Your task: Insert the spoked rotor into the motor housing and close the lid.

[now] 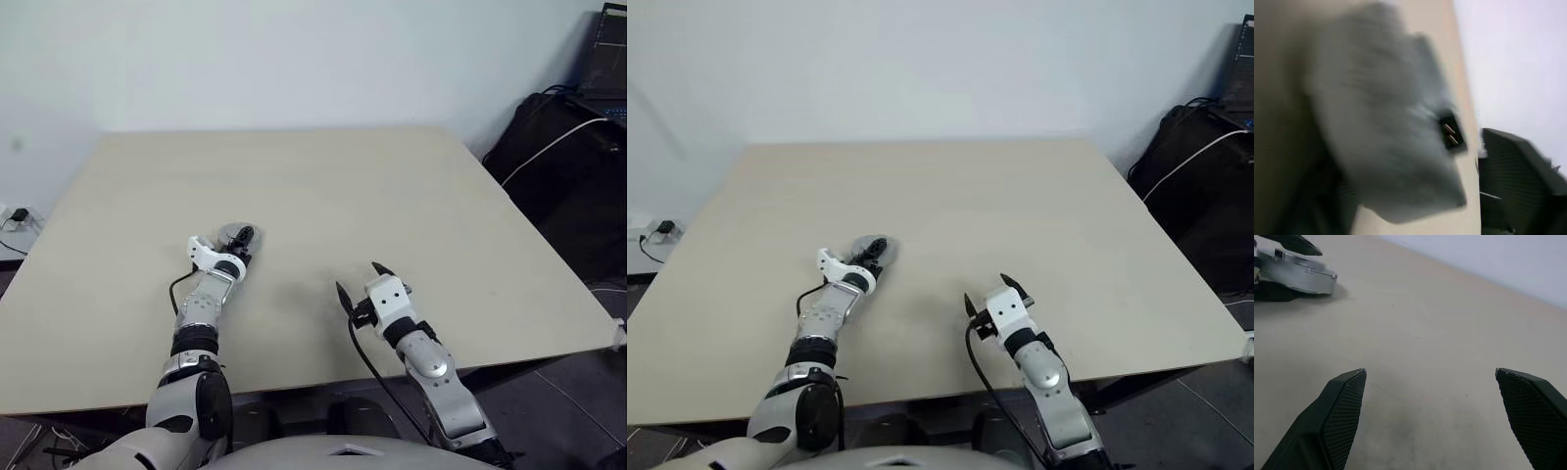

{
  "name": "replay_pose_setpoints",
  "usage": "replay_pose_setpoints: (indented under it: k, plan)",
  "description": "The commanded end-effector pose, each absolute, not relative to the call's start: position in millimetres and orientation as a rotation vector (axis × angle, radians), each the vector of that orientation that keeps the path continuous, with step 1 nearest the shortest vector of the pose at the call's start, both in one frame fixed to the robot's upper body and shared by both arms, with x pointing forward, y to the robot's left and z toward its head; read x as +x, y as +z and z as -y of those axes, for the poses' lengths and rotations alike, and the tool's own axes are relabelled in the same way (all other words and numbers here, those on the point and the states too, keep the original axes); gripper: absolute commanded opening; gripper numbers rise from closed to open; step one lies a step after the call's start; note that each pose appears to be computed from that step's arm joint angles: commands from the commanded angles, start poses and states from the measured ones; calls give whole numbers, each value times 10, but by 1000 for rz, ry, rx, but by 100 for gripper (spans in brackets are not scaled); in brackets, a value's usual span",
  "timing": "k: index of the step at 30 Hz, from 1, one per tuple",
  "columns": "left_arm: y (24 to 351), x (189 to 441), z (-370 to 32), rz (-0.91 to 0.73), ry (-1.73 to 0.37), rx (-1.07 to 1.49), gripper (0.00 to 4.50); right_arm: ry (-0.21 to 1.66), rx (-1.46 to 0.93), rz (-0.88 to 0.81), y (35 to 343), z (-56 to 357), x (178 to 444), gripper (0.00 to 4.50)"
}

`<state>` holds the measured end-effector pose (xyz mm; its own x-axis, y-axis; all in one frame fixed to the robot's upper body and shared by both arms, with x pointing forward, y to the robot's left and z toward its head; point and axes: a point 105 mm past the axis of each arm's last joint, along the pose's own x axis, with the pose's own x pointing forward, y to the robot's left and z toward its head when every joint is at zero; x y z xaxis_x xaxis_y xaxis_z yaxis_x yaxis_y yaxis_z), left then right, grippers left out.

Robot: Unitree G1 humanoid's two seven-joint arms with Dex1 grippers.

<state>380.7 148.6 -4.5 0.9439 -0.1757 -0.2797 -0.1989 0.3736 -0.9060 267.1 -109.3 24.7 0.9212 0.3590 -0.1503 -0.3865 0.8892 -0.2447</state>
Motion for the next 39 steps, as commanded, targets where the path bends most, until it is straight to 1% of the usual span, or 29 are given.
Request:
replay_pose_setpoints:
  k: [1,3,8,9,11,12,15,17,21,24,28,34,39]
  plan:
    - [-17,3771,-1507,-378,3,-1166,449,373,-274,-60,376,1103,2697,450]
    - [-92,3668,-1526,-428,4,-1140,449,365,-270,-68,363,1121,2694,450]
    - [-303,3307,-1625,-565,30,-1053,449,364,-215,-122,306,1120,2661,450]
    - [-361,3187,-1660,-603,33,-1006,449,362,-204,-131,300,1119,2652,450]
    - [-406,3010,-1745,-625,39,-900,449,354,-190,-146,296,1124,2638,450]
    - [-419,2922,-1781,-635,24,-800,449,349,-179,-160,288,1132,2629,450]
    - [-416,2734,-1794,-644,-29,-620,449,356,-141,-193,269,1140,2600,450]
    - [-376,2668,-1824,-603,-43,-521,449,345,-118,-202,276,1157,2588,450]
    - [-138,2639,-1883,-412,-45,-290,449,276,-55,-197,332,1249,2584,450]
    - [65,2616,-1925,-233,8,-114,449,165,-52,-166,371,1398,2606,450]
    - [227,2553,-1849,-63,17,72,449,51,-52,-115,421,1538,2562,450]
    - [263,2463,-1747,41,25,102,449,-39,-79,-102,388,1682,2455,450]
    - [277,2459,-1722,77,25,78,449,-62,-88,-79,387,1692,2407,450]
